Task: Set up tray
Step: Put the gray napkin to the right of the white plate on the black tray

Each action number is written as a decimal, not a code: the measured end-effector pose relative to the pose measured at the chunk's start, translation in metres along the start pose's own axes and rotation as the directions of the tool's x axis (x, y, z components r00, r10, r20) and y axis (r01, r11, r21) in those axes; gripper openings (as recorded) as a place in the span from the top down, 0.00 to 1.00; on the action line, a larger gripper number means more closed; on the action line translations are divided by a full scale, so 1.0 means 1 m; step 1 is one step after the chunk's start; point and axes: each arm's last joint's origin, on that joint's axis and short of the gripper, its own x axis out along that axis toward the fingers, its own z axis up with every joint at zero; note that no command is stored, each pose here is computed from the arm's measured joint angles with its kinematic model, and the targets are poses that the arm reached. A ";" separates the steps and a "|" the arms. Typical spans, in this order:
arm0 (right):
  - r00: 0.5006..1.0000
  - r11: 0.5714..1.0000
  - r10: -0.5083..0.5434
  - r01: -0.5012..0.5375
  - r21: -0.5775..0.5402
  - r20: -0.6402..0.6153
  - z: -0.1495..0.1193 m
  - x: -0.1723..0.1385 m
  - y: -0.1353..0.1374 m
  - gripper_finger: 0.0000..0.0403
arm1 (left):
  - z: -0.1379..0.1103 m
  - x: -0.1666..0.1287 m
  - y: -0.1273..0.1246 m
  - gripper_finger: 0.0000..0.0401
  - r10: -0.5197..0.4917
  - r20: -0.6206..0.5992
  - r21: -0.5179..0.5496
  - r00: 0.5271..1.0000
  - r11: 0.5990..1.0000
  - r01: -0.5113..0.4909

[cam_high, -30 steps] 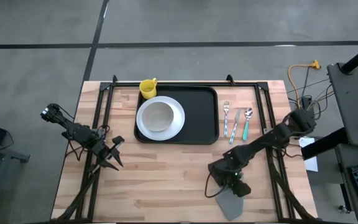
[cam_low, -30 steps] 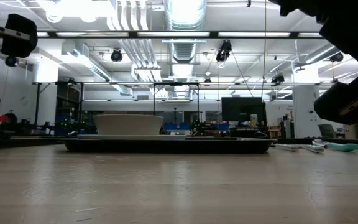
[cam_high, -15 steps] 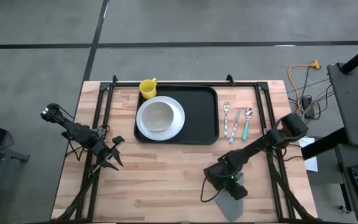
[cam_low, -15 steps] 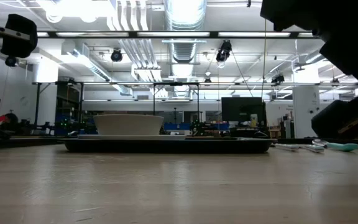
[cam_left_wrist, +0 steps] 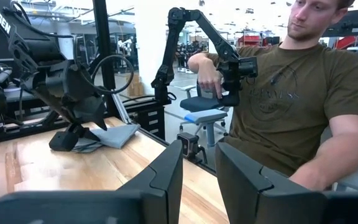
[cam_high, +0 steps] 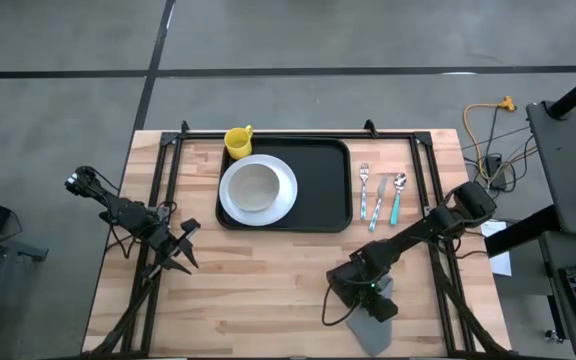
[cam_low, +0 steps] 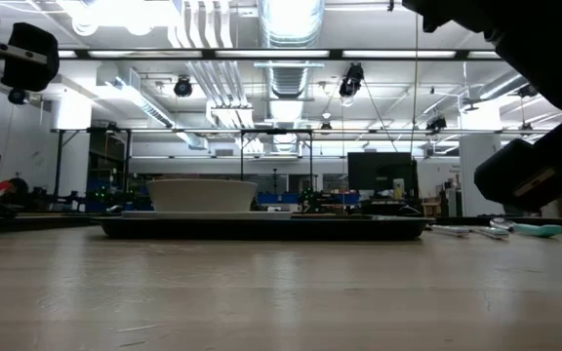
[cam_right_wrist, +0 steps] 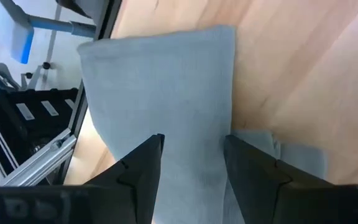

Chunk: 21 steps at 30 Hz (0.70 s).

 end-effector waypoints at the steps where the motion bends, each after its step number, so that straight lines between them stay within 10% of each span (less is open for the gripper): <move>1: 1.000 1.000 0.000 0.000 -0.005 0.005 0.001 0.000 0.000 0.60 | 0.000 0.000 0.000 0.81 0.000 0.000 0.000 1.000 1.000 0.000; 21: 1.000 1.000 -0.015 0.015 0.010 -0.009 -0.005 0.004 -0.002 0.64 | 0.000 0.000 0.000 0.81 0.000 0.000 0.000 1.000 1.000 0.000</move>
